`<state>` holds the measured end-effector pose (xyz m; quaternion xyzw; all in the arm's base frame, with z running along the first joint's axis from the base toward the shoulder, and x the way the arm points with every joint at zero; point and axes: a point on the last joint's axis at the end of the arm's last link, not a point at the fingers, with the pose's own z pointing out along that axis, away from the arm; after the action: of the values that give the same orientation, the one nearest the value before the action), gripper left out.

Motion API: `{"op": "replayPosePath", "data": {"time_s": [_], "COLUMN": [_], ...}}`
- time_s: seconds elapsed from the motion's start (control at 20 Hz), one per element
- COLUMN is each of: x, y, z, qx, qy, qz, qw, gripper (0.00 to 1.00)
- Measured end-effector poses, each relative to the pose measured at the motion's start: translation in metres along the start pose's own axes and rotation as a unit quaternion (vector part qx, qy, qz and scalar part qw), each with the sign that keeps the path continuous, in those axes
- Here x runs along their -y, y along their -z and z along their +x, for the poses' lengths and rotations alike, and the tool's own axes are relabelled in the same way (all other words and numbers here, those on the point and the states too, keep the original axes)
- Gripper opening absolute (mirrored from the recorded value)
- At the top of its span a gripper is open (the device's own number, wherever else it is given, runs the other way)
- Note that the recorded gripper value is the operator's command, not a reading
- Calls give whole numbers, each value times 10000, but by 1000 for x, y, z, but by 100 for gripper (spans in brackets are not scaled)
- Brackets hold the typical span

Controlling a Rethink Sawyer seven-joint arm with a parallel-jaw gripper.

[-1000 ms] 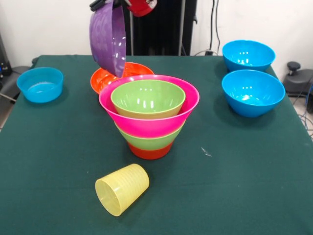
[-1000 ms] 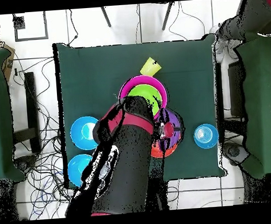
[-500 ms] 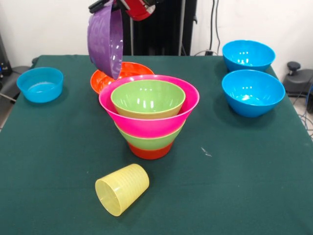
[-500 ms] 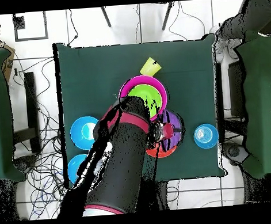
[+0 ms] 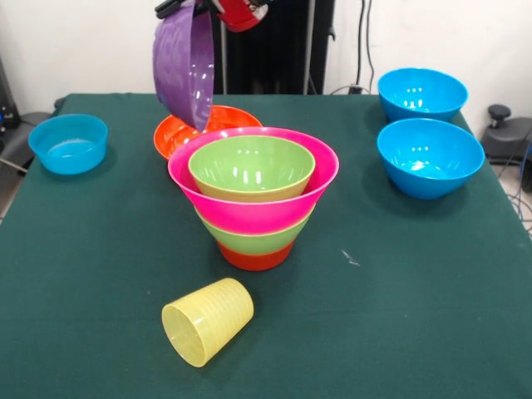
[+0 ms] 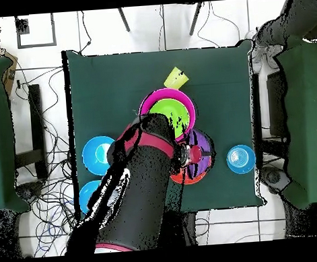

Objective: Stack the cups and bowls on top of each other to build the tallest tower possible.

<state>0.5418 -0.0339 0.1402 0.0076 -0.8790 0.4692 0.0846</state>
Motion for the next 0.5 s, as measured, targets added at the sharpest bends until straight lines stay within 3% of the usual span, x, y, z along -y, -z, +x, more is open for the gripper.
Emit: {"op": "replayPosePath", "data": {"time_s": [0.5], "x": [-1], "y": [6], "z": [0], "qx": [-82], "qy": [-159], "qz": [-127], "qw": [9998], "gripper": [0]}}
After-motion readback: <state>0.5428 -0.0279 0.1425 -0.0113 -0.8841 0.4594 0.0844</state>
